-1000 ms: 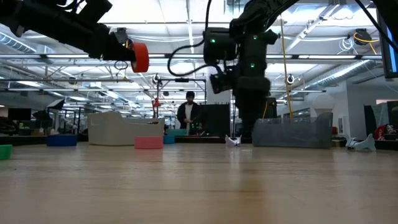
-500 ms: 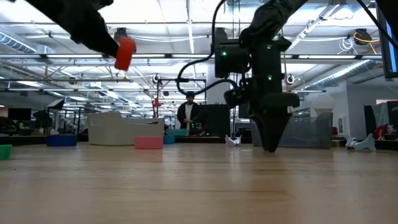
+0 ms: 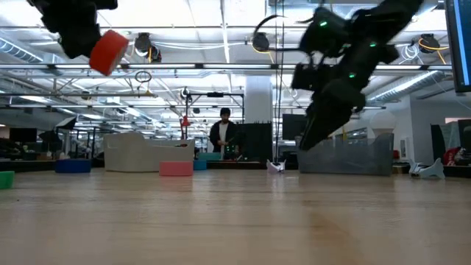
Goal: Pick and place Stapler, Stapler remover, tape
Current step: Put the orange tape into the white bin
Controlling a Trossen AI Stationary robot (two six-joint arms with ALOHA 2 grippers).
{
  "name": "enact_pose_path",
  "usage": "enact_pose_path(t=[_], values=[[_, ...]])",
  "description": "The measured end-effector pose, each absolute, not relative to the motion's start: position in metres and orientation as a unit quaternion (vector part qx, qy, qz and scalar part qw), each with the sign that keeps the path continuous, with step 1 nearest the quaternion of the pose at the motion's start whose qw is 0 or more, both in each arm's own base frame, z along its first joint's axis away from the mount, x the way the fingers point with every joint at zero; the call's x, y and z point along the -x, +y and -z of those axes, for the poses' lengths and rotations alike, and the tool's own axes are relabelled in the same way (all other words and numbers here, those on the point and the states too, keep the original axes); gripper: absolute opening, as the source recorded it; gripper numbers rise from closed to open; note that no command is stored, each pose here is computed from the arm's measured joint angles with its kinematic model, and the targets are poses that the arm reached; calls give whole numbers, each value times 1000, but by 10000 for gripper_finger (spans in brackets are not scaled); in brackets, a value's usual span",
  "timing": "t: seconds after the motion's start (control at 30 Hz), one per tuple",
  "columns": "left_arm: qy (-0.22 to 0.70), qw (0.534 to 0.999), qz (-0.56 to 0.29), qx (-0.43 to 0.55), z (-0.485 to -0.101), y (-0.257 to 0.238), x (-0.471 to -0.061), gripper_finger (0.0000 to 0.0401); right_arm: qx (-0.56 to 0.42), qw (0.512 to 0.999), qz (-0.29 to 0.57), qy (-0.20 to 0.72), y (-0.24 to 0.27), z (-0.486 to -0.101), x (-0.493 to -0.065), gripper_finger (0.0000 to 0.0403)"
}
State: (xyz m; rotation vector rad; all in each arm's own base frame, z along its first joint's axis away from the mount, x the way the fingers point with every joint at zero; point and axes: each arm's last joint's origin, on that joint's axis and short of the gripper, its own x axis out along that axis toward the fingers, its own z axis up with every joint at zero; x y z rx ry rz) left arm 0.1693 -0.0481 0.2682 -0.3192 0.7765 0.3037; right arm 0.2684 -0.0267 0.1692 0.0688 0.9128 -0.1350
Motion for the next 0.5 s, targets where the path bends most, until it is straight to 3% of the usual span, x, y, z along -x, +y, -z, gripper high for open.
enact_pose_path(t=[0.13, 0.3, 0.5], values=[[425, 865, -149, 222, -261, -50, -166, 34, -31, 932, 65, 355, -25, -177, -251, 172], [523, 781, -152, 306, -246, -56, -164, 34, -28, 960, 65, 273, -24, -182, -237, 177], [615, 684, -167, 355, -239, -72, -162, 34, -25, 967, 65, 247, -23, -180, -231, 176]])
